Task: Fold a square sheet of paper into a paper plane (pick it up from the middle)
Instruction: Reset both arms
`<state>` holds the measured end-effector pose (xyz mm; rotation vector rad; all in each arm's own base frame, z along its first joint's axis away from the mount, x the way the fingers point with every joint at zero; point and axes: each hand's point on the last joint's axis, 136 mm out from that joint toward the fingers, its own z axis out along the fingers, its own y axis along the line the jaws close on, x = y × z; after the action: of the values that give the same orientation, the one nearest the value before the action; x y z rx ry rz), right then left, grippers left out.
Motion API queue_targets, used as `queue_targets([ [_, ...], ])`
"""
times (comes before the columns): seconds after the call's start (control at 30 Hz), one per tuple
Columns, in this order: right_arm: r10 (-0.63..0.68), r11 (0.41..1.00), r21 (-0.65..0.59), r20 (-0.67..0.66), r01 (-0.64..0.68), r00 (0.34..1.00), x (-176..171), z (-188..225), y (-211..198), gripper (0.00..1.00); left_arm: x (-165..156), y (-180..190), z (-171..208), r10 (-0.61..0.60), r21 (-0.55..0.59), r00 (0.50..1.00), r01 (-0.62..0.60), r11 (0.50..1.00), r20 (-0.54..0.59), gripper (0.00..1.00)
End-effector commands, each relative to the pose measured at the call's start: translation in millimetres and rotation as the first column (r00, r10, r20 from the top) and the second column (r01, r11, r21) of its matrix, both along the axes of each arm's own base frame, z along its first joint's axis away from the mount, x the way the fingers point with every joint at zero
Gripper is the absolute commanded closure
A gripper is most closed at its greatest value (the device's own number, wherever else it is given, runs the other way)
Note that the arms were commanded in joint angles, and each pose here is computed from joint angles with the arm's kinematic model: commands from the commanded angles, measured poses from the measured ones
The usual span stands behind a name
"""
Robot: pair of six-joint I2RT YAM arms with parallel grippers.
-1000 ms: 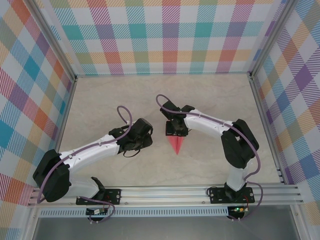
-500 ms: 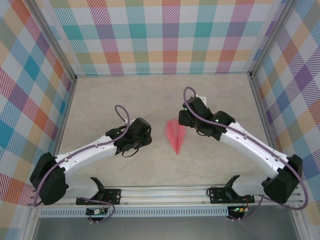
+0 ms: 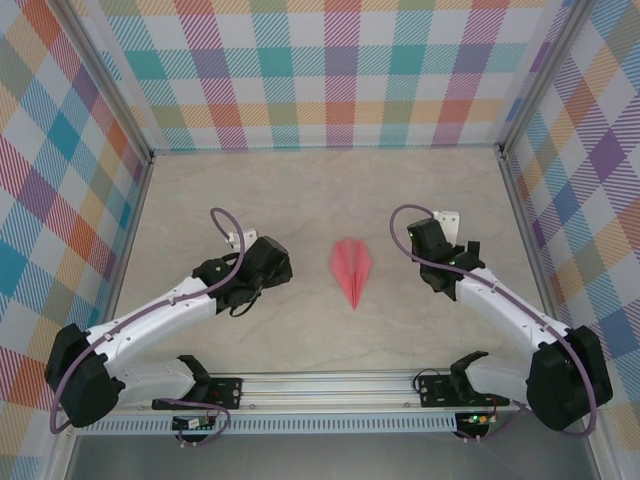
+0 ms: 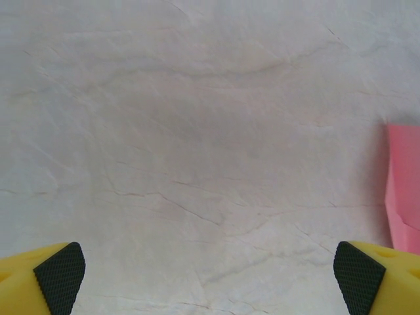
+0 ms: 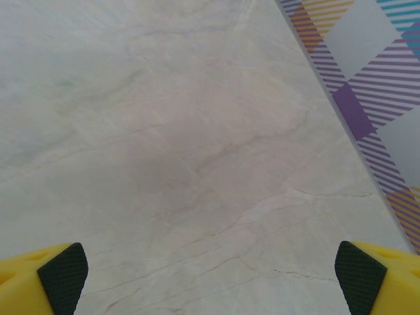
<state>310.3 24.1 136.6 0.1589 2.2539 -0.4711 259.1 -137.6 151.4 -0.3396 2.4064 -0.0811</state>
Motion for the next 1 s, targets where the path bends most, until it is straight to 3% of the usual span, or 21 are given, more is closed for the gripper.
queue_targets([
  [0.0, 0.077, 0.997, 0.015, 0.057, -0.078, 0.995, 28.0, -14.2, 2.6, 0.00, 2.2, 32.6, 17.9, 0.062, 0.113, 0.996, -0.068, 0.991, 0.057, 0.00],
  [0.23, 0.154, 0.981, 0.110, 0.086, -0.163, 0.984, 53.1, -47.8, 4.9, 0.00, -0.1, 60.3, 21.8, 0.108, 0.144, 0.990, -0.121, 0.982, 0.091, 0.00],
  [0.37, 0.241, 0.952, 0.136, 0.219, -0.274, 0.946, 69.1, -34.8, 15.2, 0.00, -3.4, 70.8, 21.7, 0.120, 0.151, 0.988, -0.133, 0.980, 0.097, 0.00],
  [0.57, 0.446, 0.853, 0.161, 0.271, -0.497, 0.853, 72.9, -31.8, 43.3, 0.03, -5.5, 81.3, 22.5, 0.126, 0.151, 0.985, -0.143, 0.978, 0.118, 0.00],
  [0.73, 0.488, 0.809, 0.174, 0.334, -0.562, 0.806, 63.7, -24.5, 48.4, 0.03, -3.0, 88.6, 19.7, 0.132, 0.160, 0.985, -0.150, 0.976, 0.115, 0.00],
  [0.9, 0.468, 0.818, 0.155, 0.381, -0.554, 0.798, 69.7, -20.0, 37.9, 0.03, 1.5, 96.8, 20.1, 0.135, 0.168, 0.984, -0.153, 0.974, 0.115, 0.00],
  [0.97, 0.391, 0.868, 0.143, 0.394, -0.476, 0.832, 74.9, -29.0, 20.5, 0.02, 3.1, 100.4, 18.7, 0.135, 0.168, 0.985, -0.152, 0.974, 0.111, 0.00],
])
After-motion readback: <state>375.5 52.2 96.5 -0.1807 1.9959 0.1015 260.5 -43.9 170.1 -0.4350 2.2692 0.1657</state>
